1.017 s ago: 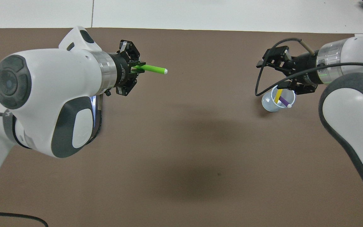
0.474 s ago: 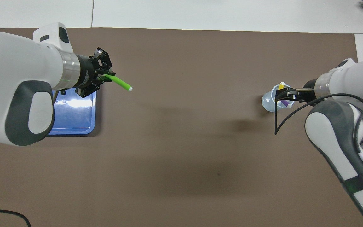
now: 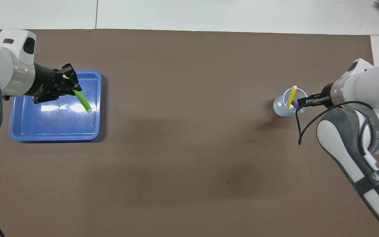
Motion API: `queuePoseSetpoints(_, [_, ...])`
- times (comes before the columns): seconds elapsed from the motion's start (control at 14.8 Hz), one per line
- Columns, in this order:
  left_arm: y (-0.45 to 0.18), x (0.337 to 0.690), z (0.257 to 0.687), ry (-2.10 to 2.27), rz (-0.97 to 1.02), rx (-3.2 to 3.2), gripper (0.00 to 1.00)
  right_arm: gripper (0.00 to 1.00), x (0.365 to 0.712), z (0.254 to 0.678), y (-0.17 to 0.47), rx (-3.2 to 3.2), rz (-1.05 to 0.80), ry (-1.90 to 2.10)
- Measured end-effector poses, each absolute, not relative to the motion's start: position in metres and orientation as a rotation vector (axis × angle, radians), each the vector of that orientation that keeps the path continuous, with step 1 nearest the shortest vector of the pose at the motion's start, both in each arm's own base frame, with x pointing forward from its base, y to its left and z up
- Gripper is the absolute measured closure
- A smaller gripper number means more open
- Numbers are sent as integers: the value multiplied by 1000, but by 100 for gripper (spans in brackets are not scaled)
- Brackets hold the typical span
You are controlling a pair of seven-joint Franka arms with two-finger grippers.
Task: Right arm passes pens to left for tray arrangement
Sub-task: 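Carry the green pen with the left gripper down into the tray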
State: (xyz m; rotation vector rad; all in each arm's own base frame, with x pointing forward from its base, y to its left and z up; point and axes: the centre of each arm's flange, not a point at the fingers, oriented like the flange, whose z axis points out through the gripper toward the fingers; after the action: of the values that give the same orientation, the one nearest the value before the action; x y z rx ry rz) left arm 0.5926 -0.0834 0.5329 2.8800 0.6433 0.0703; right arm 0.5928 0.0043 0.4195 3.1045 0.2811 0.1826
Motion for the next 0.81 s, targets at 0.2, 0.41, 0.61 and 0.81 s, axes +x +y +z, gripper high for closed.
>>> queuePoseSetpoints(0.2, [-53,593,526,452,94,3011,82,33,590,416,12,3107,140,304])
queuePoseSetpoints(0.41, [-21,595,525,317,121,3096,82,44,587,411,15,3107,122,314])
queuePoseSetpoints(0.61, [14,596,512,217,95,3131,82,53,583,403,16,3109,94,319])
queuePoseSetpoints(0.81, [35,602,484,140,48,3224,82,59,582,400,16,3109,85,320])
